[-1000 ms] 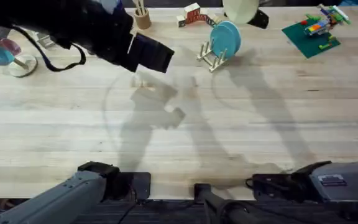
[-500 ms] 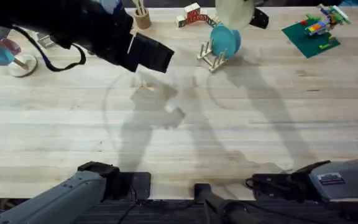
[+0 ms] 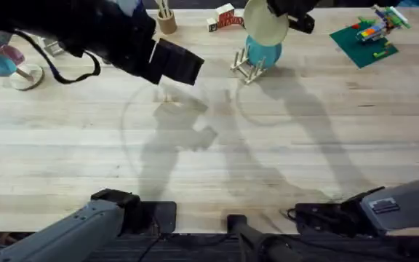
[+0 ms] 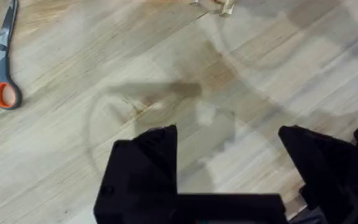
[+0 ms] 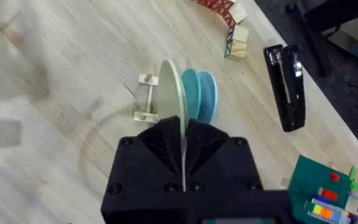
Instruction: Pick up the plates from the table one by one and place each into a slot on the dish rack.
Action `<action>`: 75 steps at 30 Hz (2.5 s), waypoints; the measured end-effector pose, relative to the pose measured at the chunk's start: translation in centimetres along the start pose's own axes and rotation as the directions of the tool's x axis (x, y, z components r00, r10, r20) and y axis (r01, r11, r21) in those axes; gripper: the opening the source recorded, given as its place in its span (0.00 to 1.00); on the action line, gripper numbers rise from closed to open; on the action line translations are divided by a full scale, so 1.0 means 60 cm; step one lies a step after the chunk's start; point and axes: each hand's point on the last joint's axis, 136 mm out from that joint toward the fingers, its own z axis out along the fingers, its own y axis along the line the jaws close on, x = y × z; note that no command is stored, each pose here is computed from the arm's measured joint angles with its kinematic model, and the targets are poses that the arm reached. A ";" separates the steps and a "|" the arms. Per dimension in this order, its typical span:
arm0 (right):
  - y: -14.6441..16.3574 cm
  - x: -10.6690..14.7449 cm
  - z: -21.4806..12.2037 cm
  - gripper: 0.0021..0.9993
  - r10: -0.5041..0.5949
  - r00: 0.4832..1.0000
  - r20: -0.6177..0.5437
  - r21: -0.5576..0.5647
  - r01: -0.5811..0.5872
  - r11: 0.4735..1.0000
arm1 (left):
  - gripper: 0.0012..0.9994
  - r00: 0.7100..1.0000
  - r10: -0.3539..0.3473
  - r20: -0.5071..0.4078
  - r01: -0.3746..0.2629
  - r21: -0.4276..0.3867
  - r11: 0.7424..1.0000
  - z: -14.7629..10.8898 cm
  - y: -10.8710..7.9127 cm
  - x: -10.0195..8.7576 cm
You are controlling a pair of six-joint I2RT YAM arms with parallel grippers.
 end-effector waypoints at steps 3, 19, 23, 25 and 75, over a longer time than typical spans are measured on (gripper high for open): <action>0.002 0.004 0.014 0.03 -0.008 1.000 -0.016 -0.012 0.008 1.000 | 0.99 1.000 0.000 0.000 0.000 0.000 1.000 0.000 0.000 0.000; -0.002 0.016 0.054 0.03 0.035 0.998 -0.061 -0.012 -0.036 0.999 | 0.99 1.000 0.000 0.000 0.000 0.000 1.000 0.000 0.000 0.000; -0.001 0.025 0.072 0.03 0.048 0.995 -0.088 -0.017 -0.050 0.999 | 0.99 1.000 0.000 0.000 0.000 0.000 1.000 0.000 0.000 0.000; -0.001 0.027 0.077 0.03 0.056 0.994 -0.094 -0.019 -0.058 0.998 | 0.99 1.000 0.000 0.000 0.000 0.000 1.000 0.000 0.000 0.000; -0.010 0.061 0.164 0.03 0.104 0.976 -0.189 0.007 -0.105 0.994 | 0.99 1.000 0.000 0.000 0.000 0.000 1.000 0.000 0.000 0.000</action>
